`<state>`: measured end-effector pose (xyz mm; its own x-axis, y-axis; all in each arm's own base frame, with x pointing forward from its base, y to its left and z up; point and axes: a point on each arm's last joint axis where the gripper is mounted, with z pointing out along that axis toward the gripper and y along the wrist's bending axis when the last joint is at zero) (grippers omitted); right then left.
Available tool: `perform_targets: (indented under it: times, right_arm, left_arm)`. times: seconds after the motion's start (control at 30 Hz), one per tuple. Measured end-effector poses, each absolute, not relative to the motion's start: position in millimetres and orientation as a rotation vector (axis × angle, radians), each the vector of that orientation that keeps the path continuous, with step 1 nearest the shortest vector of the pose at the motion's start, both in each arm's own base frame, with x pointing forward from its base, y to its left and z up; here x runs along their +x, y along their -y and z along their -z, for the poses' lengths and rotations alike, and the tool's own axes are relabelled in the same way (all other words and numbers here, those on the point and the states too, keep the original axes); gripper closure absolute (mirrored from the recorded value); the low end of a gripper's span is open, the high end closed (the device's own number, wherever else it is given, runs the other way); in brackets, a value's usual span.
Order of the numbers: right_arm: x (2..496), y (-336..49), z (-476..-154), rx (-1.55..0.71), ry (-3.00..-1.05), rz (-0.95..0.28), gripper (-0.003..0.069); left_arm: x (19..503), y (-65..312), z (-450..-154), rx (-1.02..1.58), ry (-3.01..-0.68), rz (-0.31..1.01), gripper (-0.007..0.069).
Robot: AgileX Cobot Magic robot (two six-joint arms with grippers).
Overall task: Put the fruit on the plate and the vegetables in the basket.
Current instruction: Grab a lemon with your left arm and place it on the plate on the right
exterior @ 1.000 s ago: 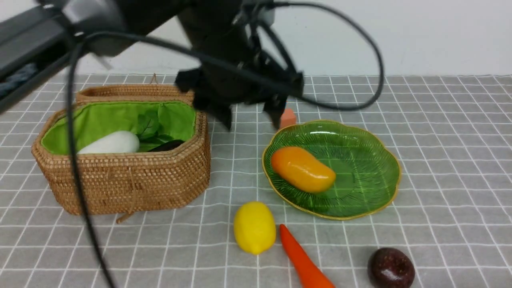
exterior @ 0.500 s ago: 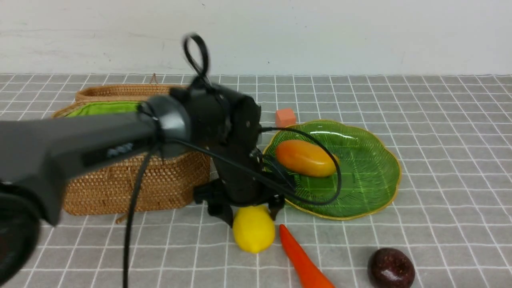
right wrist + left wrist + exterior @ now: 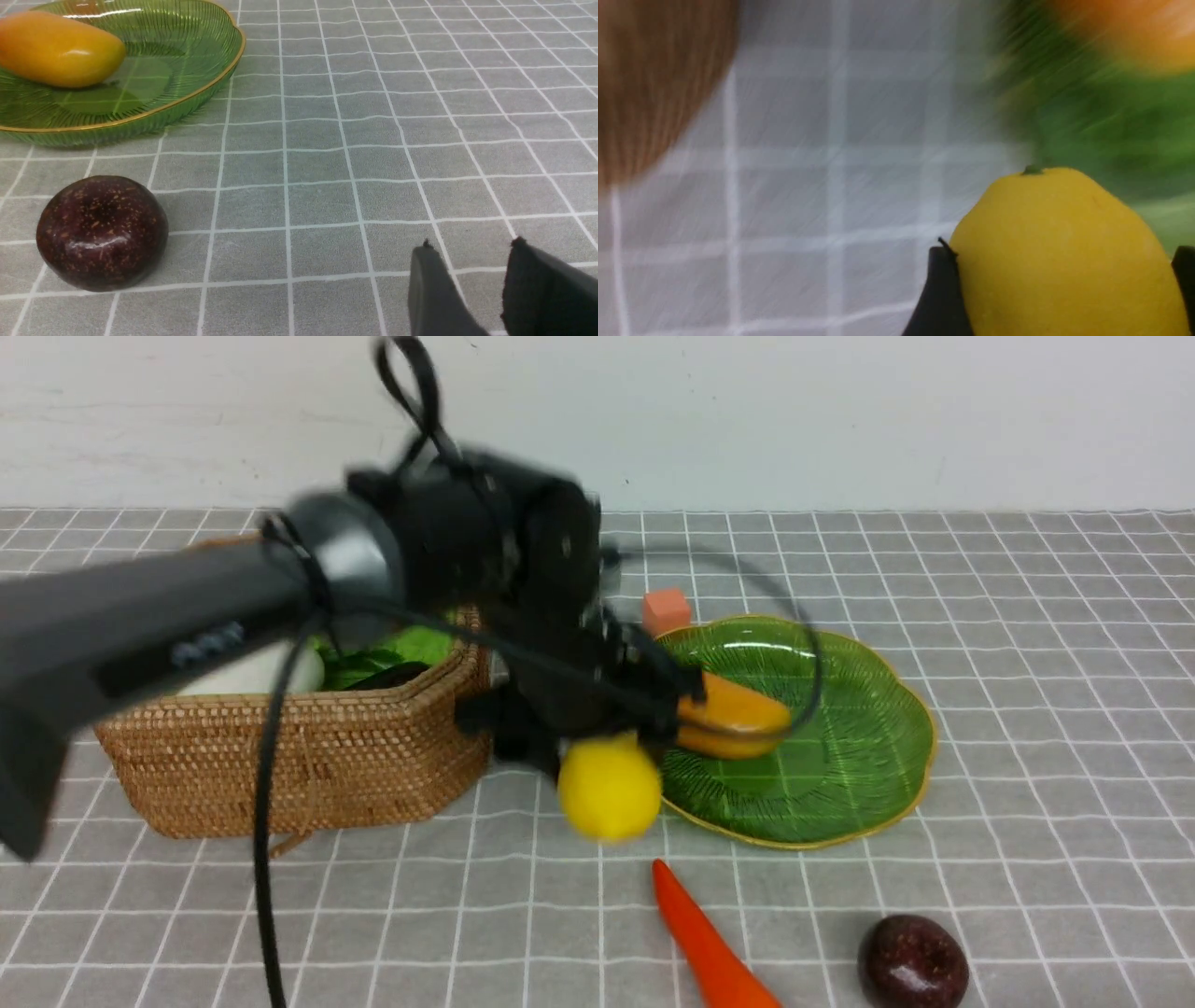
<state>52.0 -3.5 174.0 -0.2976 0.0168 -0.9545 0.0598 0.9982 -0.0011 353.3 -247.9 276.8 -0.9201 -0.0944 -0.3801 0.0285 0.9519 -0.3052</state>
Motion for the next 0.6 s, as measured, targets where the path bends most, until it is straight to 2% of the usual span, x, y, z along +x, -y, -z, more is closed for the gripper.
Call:
perform_targets:
  times: [0.13,0.23,0.37,0.43,0.57,0.6]
  right_arm:
    - [52.0,3.5,-174.0,0.055,-1.873,0.042,0.0418]
    - [52.0,3.5,-174.0,0.055,-1.873,0.042,0.0418]
    - [52.0,3.5,-174.0,0.055,-1.873,0.042,0.0418]
    - [52.0,3.5,-174.0,0.055,-1.873,0.042,0.0418]
    - [52.0,3.5,-174.0,0.055,-1.873,0.042,0.0418]
    - [52.0,3.5,-174.0,0.055,-1.873,0.042,0.0418]
  left_arm:
    - [363.5,255.8,-314.4,-0.045,-2.551,0.554,0.0076]
    - [374.6,266.8,-315.6,-0.070,-2.482,0.654,0.0076]
    - [389.6,283.7,-295.4,-0.137,-2.460,0.784,0.0076]
    - [398.5,300.2,-271.7,-0.157,-2.462,0.864,0.0076]
    - [400.2,329.0,-243.1,-0.025,-2.461,0.886,0.0074]
    - [397.2,338.8,-235.2,0.046,-2.459,0.877,0.0053]
